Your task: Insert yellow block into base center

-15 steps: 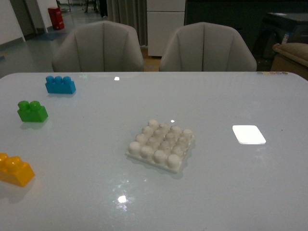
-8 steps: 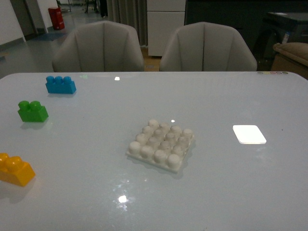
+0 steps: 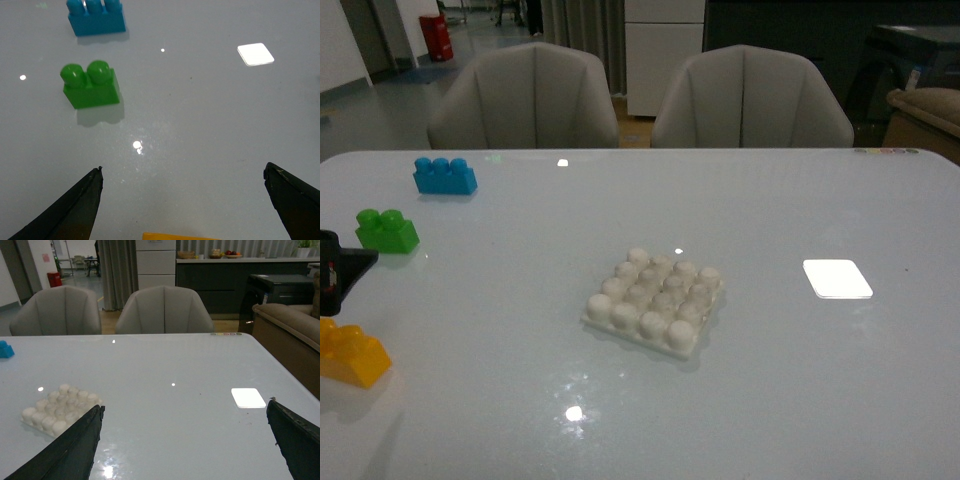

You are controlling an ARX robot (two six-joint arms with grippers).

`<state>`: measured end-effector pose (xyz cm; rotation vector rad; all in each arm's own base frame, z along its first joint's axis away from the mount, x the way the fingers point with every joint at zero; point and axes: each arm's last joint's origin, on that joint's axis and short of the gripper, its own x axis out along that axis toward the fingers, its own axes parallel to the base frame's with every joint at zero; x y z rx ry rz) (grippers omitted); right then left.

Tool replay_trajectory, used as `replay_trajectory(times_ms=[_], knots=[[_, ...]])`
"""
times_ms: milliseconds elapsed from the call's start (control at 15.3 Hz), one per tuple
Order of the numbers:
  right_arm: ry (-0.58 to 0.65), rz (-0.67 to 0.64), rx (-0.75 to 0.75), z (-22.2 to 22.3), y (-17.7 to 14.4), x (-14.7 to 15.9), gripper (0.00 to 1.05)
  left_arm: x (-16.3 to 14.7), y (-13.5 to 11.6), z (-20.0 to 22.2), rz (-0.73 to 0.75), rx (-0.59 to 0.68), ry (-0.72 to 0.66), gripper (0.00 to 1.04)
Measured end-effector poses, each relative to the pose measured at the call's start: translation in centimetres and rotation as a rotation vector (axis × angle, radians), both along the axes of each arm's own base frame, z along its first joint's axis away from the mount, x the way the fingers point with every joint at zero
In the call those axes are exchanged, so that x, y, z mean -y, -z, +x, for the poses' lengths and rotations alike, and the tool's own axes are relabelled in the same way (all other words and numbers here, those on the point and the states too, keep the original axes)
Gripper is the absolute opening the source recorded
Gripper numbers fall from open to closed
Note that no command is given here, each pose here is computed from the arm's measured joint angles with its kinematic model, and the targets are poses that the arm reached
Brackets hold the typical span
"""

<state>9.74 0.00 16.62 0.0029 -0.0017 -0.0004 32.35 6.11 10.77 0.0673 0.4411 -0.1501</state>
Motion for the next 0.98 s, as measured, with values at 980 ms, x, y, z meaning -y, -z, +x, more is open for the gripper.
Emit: replay_trajectory(times_ms=[980], knots=[[0.0,0.0,0.0,0.0,0.0,0.0,0.98,-2.3,4.4,-0.3,-0.101,-0.154,0.043,0.98]])
